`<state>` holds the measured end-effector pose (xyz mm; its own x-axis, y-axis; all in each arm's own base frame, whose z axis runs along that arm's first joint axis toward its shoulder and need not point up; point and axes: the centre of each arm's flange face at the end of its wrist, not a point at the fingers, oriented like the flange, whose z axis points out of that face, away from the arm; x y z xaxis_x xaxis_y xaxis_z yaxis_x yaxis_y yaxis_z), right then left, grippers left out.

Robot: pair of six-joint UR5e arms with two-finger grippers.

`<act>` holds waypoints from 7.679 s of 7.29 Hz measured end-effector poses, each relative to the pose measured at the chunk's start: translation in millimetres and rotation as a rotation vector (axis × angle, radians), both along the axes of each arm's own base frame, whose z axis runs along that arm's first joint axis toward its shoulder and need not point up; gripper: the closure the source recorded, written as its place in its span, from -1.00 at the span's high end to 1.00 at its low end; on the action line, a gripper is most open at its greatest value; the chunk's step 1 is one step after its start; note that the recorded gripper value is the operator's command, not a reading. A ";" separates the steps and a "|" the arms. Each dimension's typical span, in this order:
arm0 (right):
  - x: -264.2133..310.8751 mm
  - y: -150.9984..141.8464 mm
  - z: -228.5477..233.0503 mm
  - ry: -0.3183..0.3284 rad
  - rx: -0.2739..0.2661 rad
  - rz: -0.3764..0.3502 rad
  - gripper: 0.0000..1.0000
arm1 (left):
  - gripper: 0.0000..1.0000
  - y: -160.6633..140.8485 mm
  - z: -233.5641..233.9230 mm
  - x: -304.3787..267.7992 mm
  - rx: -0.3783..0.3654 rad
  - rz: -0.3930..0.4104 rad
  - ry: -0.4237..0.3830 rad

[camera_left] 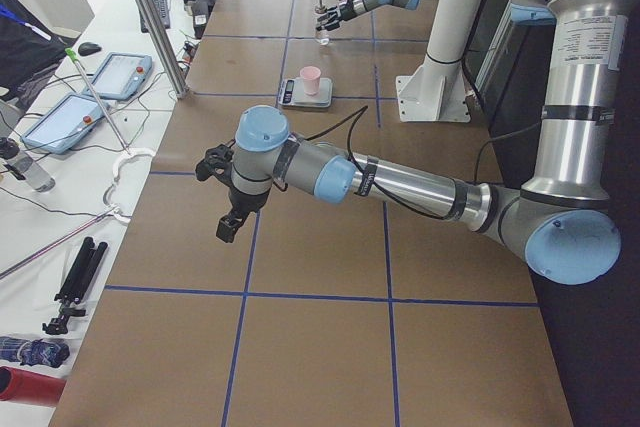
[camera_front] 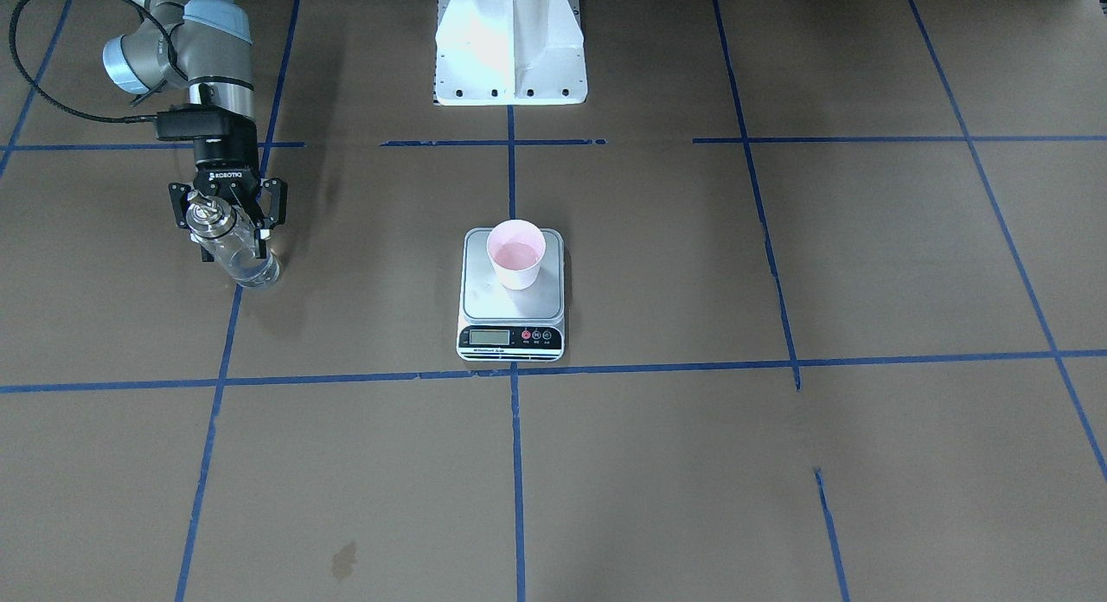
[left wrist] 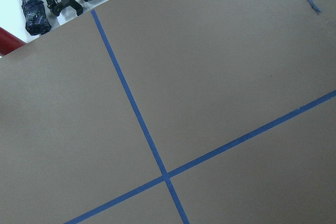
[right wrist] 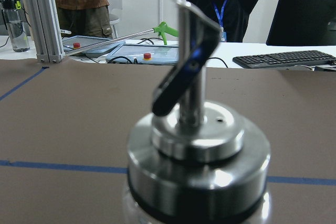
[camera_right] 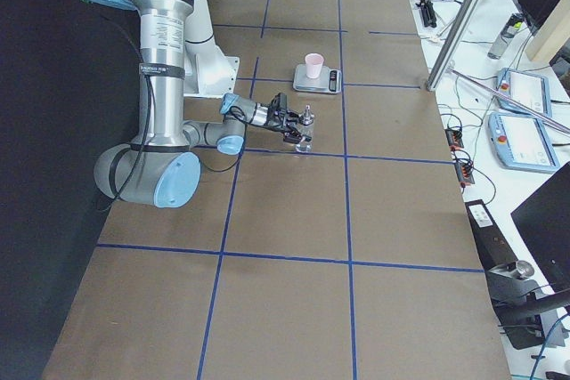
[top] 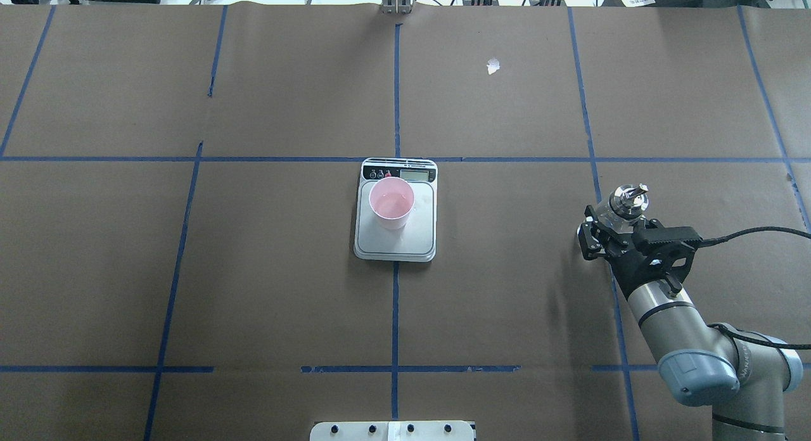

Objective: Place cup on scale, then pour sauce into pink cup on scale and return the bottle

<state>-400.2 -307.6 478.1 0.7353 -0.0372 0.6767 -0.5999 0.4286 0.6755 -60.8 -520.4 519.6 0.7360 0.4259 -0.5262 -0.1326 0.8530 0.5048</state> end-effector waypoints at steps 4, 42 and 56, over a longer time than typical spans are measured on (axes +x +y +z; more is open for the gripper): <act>-1.3 0.5 3.1 0.007 -0.001 -0.002 -0.16 | 1.00 0.0 0.0 0.0 0.001 0.001 0.000; 29.8 117.1 41.3 -0.058 0.151 -0.059 1.00 | 1.00 -0.5 1.5 1.6 0.000 0.004 0.000; 270.0 -213.2 69.3 0.089 -0.345 -0.452 1.00 | 1.00 -0.4 -2.6 1.7 0.008 0.004 0.001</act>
<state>-130.1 -520.8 547.3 0.7520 -0.1492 0.6421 -0.2530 0.8342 0.4901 -59.1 -520.7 517.0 0.7335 0.4334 -0.5236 -0.1358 0.8482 0.5119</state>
